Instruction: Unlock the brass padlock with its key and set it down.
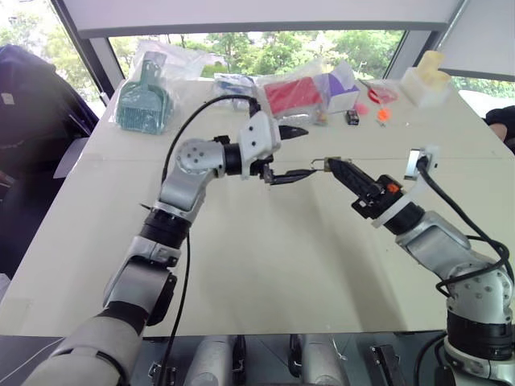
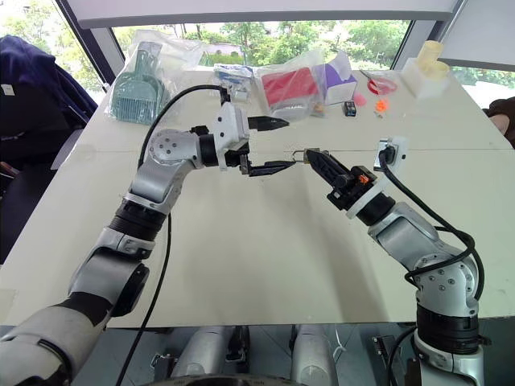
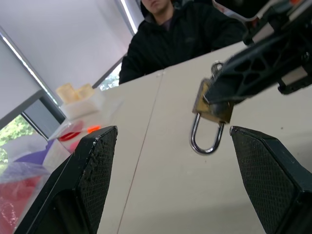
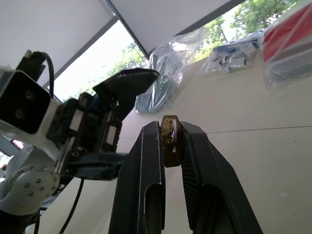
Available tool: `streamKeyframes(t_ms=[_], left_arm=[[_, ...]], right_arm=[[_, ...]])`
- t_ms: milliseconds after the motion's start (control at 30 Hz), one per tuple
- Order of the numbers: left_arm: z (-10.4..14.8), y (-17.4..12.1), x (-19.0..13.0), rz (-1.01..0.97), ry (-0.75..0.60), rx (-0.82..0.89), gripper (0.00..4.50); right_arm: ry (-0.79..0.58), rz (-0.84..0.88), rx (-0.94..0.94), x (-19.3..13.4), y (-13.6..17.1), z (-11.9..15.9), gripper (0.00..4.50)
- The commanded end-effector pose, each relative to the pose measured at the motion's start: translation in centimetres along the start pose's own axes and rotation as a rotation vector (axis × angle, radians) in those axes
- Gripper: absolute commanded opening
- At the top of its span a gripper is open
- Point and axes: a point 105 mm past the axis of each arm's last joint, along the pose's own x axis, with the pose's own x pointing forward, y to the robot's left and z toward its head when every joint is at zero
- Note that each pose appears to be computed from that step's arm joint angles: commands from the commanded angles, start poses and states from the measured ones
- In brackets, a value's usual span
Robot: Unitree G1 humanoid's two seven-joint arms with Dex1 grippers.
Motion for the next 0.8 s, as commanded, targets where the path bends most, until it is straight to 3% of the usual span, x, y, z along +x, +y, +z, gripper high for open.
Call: streamKeyframes(t_ms=[33, 800], left_arm=[[1.4, 1.1, 0.9, 0.012, -0.031, 0.069, 3.87], [0.2, 2.8, 2.0, 0.127, -0.011, 0.080, 3.87]], right_arm=[[-0.032, 0.074, -0.026, 0.2, 2.1, 1.0, 0.00], [-0.004, 0.070, -0.001, -0.3, 2.1, -0.2, 0.00]])
